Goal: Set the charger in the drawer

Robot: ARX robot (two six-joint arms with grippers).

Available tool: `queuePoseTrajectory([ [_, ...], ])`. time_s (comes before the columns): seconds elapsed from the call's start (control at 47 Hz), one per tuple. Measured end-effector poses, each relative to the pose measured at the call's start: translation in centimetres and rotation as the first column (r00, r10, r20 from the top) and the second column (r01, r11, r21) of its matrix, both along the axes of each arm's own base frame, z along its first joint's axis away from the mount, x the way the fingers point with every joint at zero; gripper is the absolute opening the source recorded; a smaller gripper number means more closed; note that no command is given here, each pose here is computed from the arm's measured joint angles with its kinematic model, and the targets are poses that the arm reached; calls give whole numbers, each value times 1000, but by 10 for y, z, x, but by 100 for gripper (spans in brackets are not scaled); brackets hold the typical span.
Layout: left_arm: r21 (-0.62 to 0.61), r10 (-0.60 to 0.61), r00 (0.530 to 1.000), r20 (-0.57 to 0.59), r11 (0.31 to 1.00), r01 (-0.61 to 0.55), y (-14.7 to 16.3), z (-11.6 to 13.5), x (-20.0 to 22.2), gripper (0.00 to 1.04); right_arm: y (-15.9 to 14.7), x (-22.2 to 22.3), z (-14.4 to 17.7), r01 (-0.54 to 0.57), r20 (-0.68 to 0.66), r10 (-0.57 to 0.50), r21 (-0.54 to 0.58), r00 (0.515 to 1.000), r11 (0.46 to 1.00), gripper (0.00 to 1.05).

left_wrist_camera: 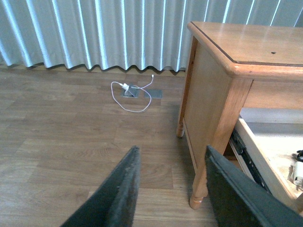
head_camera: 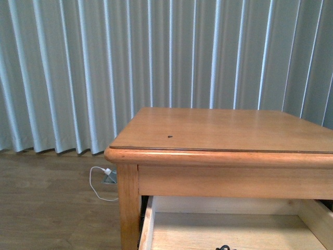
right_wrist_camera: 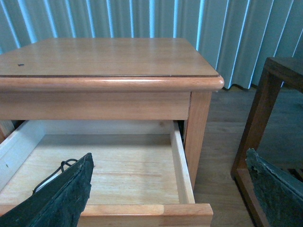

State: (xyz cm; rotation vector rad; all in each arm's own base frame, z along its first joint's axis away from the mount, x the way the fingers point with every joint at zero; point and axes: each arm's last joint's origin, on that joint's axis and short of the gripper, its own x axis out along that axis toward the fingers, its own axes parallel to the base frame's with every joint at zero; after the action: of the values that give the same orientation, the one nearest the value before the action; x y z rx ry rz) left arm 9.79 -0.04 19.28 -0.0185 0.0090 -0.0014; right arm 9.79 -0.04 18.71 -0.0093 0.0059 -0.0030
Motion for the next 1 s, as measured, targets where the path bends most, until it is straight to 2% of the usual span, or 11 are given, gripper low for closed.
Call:
queuePoseTrajectory([
  [0.255, 8, 0, 1000, 2, 1000, 0, 0, -10, 0, 4, 0, 0, 0, 0, 0, 0, 0, 1000, 1000, 96],
  [0.616, 13, 0, 1000, 14, 1000, 0, 0, -23, -1, 4, 0, 0, 0, 0, 0, 0, 0, 1000, 1000, 96],
  [0.999, 14, -1, 1000, 24, 1000, 0, 0, -22, -1, 4, 0, 0, 0, 0, 0, 0, 0, 1000, 1000, 96],
])
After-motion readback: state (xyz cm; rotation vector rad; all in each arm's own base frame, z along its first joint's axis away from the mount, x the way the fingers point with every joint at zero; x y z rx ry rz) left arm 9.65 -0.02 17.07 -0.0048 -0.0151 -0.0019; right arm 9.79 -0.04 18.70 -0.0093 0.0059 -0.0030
